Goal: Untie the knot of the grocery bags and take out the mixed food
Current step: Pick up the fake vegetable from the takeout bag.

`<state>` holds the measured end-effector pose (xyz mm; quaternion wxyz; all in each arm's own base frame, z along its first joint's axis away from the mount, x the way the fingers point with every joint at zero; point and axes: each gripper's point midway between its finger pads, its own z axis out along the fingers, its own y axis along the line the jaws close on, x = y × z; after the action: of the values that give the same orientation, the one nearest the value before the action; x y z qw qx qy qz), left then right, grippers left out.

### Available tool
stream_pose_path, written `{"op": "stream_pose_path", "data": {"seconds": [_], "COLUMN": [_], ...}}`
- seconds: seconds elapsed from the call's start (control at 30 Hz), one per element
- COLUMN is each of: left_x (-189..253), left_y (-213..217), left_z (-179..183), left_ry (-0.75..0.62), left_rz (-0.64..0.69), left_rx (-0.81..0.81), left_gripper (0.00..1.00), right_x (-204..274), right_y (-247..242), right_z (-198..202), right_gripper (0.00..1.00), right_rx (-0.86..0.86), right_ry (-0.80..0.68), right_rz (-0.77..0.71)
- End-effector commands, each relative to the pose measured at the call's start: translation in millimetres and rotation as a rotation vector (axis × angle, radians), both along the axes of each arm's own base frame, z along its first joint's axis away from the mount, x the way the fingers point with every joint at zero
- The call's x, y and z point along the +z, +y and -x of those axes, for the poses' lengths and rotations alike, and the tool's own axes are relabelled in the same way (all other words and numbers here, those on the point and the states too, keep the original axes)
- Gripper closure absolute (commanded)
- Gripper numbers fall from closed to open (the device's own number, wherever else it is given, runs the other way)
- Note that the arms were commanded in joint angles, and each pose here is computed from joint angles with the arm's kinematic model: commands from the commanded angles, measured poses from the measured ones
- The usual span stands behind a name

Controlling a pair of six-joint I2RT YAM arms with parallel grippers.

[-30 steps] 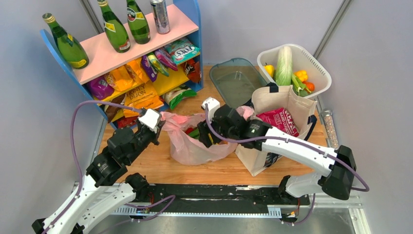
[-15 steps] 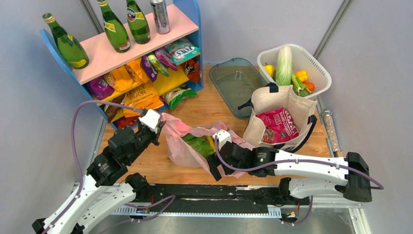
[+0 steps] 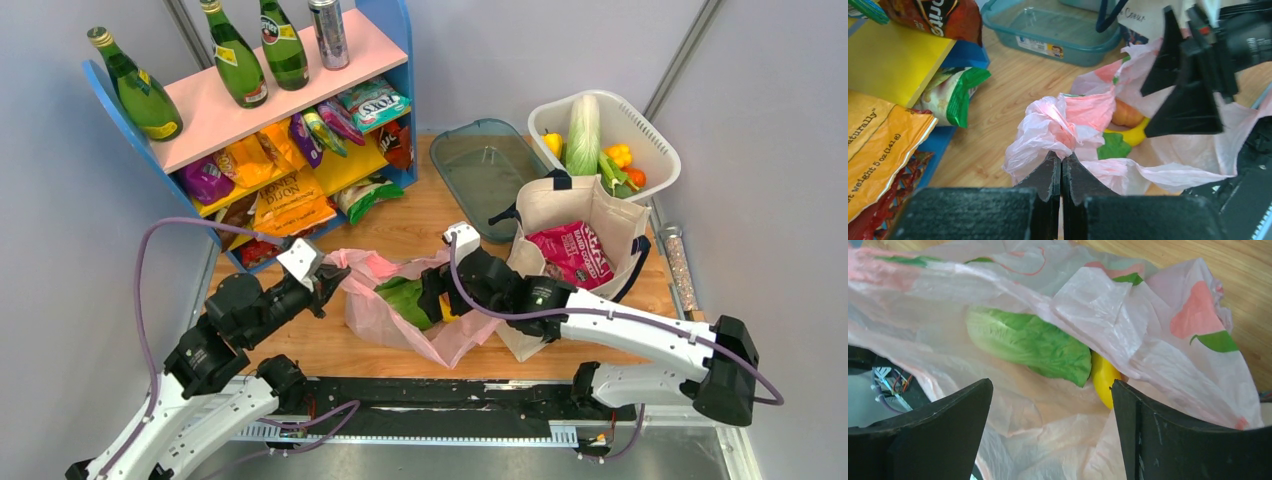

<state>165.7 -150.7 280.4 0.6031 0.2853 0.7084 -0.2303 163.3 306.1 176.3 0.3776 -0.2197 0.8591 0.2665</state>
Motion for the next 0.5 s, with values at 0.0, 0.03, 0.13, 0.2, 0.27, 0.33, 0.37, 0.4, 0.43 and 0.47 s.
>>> {"op": "stream_pose_path", "data": {"seconds": [0.0,0.03,0.13,0.2,0.27,0.33,0.37,0.4,0.43,0.47], "left_x": [16,13,12,10,8,6,5,4,3,2], "left_y": [1,3,7,7,6,5,4,4,4,3], "left_z": [15,15,14,14,13,12,12,12,12,12], "left_ry": [-0.001,0.0,-0.011,-0.01,-0.004,0.003,0.006,0.007,0.011,0.012], "left_rz": [0.091,0.091,0.095,0.09,0.083,0.076,0.074,0.073,0.07,0.07], "left_rx": [-0.028,-0.021,-0.003,-0.003,-0.004,-0.005,-0.006,-0.007,-0.007,-0.008], "left_gripper": [1.0,1.0,1.0,1.0,1.0,1.0,1.0,1.0,1.0,1.0], "right_x": [12,9,-1,-5,-11,-19,-24,-33,-36,-41], "right_y": [27,31,44,51,58,65,68,70,74,76], "right_z": [-10,-10,-9,-11,-13,-14,-14,-15,-16,-17], "right_gripper": [0.14,0.15,0.16,0.11,0.05,0.01,0.0,0.0,0.0,0.0], "right_rx": [0.025,0.032,0.039,0.032,0.023,0.027,0.032,0.033,0.036,0.039], "right_ry": [-0.014,-0.003,0.024,0.033,0.042,0.052,0.056,0.065,0.061,0.065], "right_rz": [-0.086,-0.087,-0.119,-0.15,-0.177,-0.184,-0.185,-0.172,-0.179,-0.172]}}
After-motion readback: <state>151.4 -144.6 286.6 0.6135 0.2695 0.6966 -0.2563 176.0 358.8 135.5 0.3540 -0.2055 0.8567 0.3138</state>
